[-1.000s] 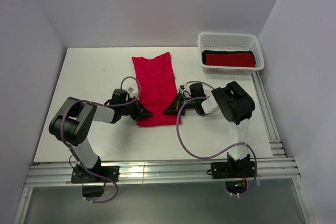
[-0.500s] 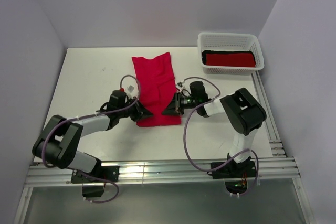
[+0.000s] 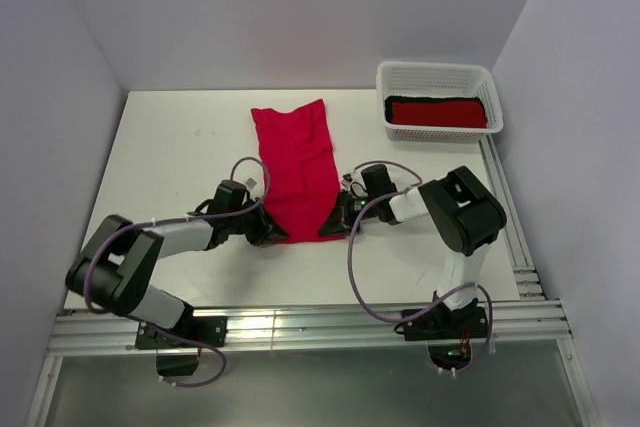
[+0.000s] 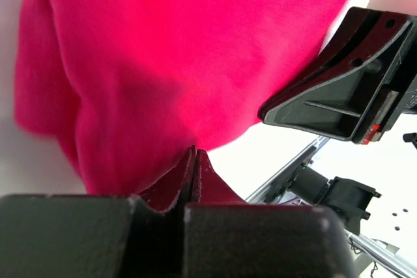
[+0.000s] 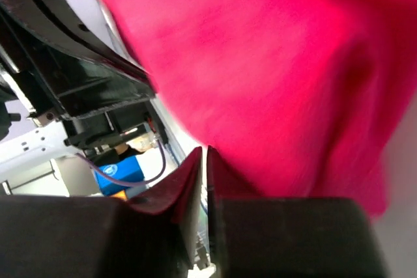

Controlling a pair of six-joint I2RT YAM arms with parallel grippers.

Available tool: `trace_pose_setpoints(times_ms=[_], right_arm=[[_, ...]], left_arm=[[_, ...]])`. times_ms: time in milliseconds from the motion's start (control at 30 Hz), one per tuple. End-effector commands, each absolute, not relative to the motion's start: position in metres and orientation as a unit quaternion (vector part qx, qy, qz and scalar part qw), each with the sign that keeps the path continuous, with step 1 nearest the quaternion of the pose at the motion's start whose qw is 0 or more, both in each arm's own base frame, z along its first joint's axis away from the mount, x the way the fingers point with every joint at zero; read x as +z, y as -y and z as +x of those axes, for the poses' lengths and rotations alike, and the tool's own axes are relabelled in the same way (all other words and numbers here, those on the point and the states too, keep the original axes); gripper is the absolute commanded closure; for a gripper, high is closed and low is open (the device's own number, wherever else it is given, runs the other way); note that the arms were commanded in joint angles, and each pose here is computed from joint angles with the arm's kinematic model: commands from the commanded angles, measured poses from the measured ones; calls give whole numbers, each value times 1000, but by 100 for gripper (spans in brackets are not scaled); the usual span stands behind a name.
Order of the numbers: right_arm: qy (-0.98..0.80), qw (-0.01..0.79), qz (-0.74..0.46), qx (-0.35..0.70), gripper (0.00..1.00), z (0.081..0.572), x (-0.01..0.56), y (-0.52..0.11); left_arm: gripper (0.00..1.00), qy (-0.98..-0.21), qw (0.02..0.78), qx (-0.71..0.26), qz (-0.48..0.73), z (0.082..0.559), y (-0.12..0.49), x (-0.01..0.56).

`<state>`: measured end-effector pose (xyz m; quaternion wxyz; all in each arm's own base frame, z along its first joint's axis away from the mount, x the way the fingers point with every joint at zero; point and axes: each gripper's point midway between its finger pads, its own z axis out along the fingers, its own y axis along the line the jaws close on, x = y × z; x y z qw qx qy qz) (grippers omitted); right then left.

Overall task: Roll the t-shirts
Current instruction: Roll the tshirt

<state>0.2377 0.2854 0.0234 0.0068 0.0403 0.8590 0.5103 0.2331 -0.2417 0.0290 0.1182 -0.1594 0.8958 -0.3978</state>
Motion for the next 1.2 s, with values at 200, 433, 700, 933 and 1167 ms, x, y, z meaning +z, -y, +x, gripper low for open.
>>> trace_pose_setpoints(times_ms=[200,433,700,933,1167], right_arm=[[-875,91,-21,476,52,235,75,-247],[-899,117,7,422,27,242,52,-219],[-903,86,54,417,26,240,21,-218],[-905,67,87,412,28,240,7,-221],[-905,49,107,410,62,235,-3,-223]], left_arm=[[58,-901,209,-359,-126,233,214,87],[30,-906,223,-333,-136,234,188,63],[29,-908,207,-334,-144,233,188,33],[30,-914,198,-322,-147,240,189,14],[53,-922,178,-305,-160,235,185,-7]])
